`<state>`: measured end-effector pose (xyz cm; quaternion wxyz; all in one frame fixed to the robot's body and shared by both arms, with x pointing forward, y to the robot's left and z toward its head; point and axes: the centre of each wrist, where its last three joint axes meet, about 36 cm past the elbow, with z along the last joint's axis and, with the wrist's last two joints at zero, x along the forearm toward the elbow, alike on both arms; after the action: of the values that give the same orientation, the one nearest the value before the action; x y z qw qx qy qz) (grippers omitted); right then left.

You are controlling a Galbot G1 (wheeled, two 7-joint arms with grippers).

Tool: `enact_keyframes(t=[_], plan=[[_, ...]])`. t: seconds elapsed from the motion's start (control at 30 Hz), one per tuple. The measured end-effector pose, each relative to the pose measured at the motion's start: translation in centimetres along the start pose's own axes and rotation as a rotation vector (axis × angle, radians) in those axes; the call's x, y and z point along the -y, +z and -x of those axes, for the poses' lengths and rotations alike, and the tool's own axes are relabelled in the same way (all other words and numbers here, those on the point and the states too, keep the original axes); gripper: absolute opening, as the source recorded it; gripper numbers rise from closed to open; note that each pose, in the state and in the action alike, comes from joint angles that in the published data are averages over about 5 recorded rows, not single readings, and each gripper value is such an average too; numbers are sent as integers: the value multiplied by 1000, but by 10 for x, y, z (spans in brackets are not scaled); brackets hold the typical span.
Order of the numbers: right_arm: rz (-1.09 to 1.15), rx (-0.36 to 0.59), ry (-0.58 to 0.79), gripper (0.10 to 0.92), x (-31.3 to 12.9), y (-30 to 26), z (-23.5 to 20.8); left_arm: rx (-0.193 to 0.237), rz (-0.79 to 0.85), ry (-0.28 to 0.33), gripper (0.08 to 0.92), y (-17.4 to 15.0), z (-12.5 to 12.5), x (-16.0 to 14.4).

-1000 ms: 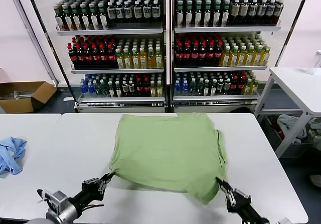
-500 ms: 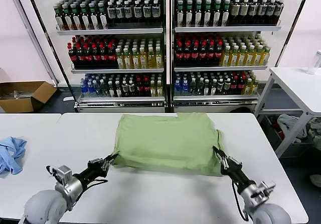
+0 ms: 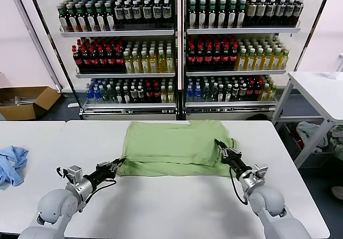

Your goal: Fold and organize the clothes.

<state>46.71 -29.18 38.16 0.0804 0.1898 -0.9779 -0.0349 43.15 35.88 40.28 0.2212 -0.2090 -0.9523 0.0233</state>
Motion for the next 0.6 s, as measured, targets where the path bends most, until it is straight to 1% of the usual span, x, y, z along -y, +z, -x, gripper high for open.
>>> enact_keyframes(t=[0.2,0.47,0.6], plan=[[-46,-47,46,510,3,-2,-15,-1,11,-28,452,-1,-6,-6],[-99,-137,132,742,6,1,-55,-14,21,-23,686,7,-11,6],[-102,-191,154,812,3,10,-72,-19,16,-24,786,12,-7,12]])
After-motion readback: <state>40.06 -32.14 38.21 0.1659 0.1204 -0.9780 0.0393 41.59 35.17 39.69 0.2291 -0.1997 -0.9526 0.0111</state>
